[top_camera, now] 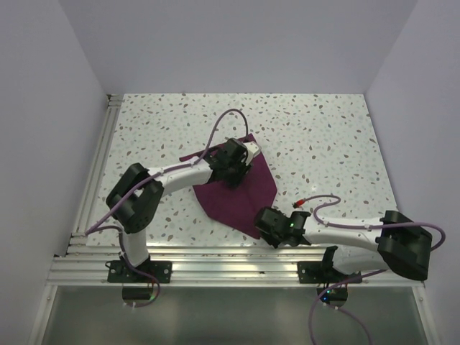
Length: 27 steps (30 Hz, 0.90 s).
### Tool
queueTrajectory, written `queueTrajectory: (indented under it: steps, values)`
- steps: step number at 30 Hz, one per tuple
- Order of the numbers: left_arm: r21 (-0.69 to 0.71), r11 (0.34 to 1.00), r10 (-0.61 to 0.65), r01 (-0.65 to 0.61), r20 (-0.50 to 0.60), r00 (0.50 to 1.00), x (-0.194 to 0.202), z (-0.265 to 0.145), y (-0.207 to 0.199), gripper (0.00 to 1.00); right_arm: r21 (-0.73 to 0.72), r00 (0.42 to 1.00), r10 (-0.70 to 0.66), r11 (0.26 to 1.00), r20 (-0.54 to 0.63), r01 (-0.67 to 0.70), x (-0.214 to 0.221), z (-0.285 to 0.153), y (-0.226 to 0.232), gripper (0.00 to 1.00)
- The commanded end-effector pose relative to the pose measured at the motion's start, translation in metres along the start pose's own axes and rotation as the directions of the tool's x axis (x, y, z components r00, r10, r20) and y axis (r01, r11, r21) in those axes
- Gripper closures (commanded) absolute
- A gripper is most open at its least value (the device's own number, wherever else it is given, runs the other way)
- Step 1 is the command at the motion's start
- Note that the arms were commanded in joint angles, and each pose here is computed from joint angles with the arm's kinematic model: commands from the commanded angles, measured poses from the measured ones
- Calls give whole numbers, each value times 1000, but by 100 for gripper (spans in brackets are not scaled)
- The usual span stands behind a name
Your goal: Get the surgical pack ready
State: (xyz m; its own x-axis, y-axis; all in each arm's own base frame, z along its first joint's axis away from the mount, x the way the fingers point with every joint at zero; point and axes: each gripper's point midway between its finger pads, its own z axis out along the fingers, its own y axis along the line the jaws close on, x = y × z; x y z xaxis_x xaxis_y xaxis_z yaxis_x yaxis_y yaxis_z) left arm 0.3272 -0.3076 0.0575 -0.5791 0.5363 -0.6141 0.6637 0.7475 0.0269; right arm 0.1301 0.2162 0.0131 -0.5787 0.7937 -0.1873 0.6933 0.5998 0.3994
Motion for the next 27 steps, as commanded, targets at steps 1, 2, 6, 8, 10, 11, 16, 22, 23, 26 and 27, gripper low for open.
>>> queueTrajectory:
  steps: [1, 2, 6, 8, 10, 11, 16, 22, 23, 26, 27]
  values:
    - [-42, 998, 40, -43, -74, 996, 15, 12, 4, 53, 107, 995, -49, 993, 87, 40, -21, 5, -38, 100]
    - [-57, 997, 37, -42, -80, 996, 14, 14, 7, 55, 102, 995, -48, 994, 88, 39, -21, 4, -36, 100]
    - [-99, 994, 30, -45, -147, 989, 31, 31, 13, 59, 98, 995, -51, 994, 87, 42, -21, 2, -34, 100]
    - [-104, 994, 24, -42, -171, 985, 37, 36, 13, 60, 92, 994, -61, 994, 92, 53, -22, 4, -33, 100]
    - [-114, 993, 14, -39, -216, 976, 51, 44, 14, 61, 84, 992, -73, 994, 102, 64, -22, 5, -29, 100]
    - [-117, 993, -2, -24, -222, 975, 52, 46, 13, 65, 77, 991, -78, 995, 113, 70, -24, 5, -26, 100]
    - [-119, 991, -84, 57, -242, 967, 60, 52, 8, 93, 33, 981, -101, 995, 169, 97, -34, 0, -14, 100]
    - [-141, 966, -244, 216, -228, 943, 61, 55, 0, 100, -50, 956, -184, 979, 230, 200, -61, 1, 13, 100]
    - [-162, 956, -275, 243, -222, 935, 62, 54, 2, 100, -43, 957, -177, 981, 229, 192, -70, 5, 16, 100]
    - [-209, 916, -380, 342, -183, 907, 60, 50, 8, 100, -85, 947, -251, 959, 200, 272, -77, 10, 37, 100]
    - [-205, 908, -399, 366, -157, 903, 54, 47, 9, 100, -92, 945, -264, 954, 195, 286, -79, 11, 41, 100]
